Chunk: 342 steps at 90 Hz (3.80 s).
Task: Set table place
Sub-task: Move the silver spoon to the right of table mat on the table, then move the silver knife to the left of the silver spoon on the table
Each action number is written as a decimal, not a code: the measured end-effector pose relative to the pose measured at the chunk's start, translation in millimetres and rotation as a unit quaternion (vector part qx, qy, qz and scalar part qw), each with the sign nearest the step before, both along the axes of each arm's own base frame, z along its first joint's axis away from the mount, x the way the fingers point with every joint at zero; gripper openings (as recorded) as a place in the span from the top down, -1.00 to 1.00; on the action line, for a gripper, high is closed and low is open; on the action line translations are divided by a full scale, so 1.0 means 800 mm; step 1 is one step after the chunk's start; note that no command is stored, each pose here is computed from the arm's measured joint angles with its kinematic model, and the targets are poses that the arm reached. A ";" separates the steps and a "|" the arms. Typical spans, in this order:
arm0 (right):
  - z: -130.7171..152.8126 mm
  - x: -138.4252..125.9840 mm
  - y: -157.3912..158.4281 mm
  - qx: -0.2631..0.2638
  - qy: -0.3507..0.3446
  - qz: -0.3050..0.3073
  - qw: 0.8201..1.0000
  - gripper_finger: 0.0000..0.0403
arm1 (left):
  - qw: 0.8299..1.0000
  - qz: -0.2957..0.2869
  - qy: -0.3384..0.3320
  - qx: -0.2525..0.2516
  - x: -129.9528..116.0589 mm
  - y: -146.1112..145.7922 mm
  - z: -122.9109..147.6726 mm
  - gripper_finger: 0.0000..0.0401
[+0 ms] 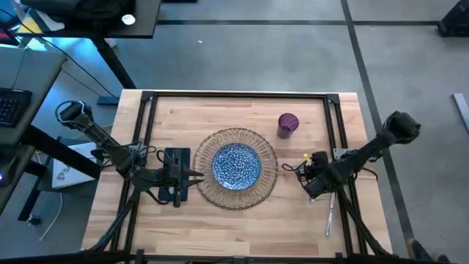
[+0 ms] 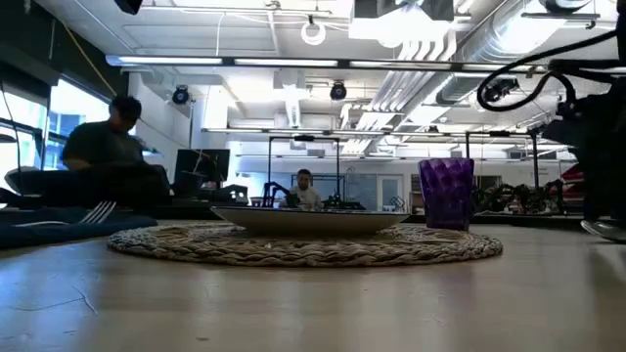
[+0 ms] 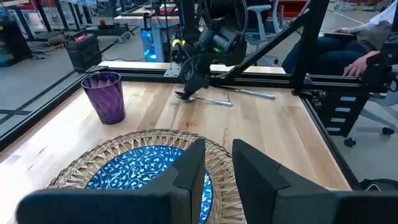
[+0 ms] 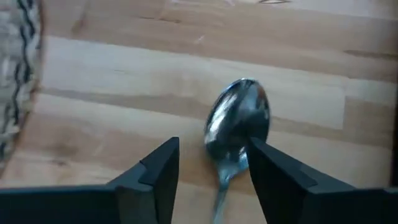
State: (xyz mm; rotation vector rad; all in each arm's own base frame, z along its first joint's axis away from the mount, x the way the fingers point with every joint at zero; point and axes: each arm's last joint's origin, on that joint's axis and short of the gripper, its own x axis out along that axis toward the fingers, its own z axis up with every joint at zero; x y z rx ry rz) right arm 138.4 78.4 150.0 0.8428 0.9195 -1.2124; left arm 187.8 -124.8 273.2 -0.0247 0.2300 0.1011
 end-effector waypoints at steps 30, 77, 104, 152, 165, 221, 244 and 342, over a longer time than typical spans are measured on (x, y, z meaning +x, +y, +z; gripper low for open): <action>-0.005 0.005 0.010 0.081 0.044 0.001 0.996 0.27 | 1.000 0.000 0.000 0.000 0.000 0.000 0.000 0.68; -0.025 0.027 -0.002 0.098 0.105 0.041 0.989 0.98 | 1.000 -0.005 0.001 -0.001 0.000 -0.001 0.000 0.68; -0.026 0.023 -0.013 0.081 0.128 0.023 0.988 0.99 | 1.000 -0.005 0.001 -0.001 0.000 -0.001 0.000 0.68; -0.026 0.025 -0.022 0.082 0.118 -0.046 0.989 0.99 | 1.000 -0.015 0.003 -0.008 0.000 -0.002 0.000 0.68; -0.026 0.028 -0.024 0.087 0.112 -0.050 0.989 0.99 | 1.000 -0.019 0.003 -0.009 -0.001 -0.003 0.000 0.68; -0.021 0.034 -0.026 0.085 0.103 -0.058 0.989 0.99 | 1.000 -0.024 0.003 -0.008 -0.003 -0.005 0.000 0.68; -0.025 0.035 -0.028 0.087 0.090 -0.057 0.990 0.99 | 0.999 -0.033 0.005 -0.010 -0.003 -0.006 0.000 0.68; 0.057 0.037 0.068 0.130 0.104 0.124 0.978 0.32 | 0.998 -0.062 0.009 -0.022 -0.008 -0.015 -0.001 0.68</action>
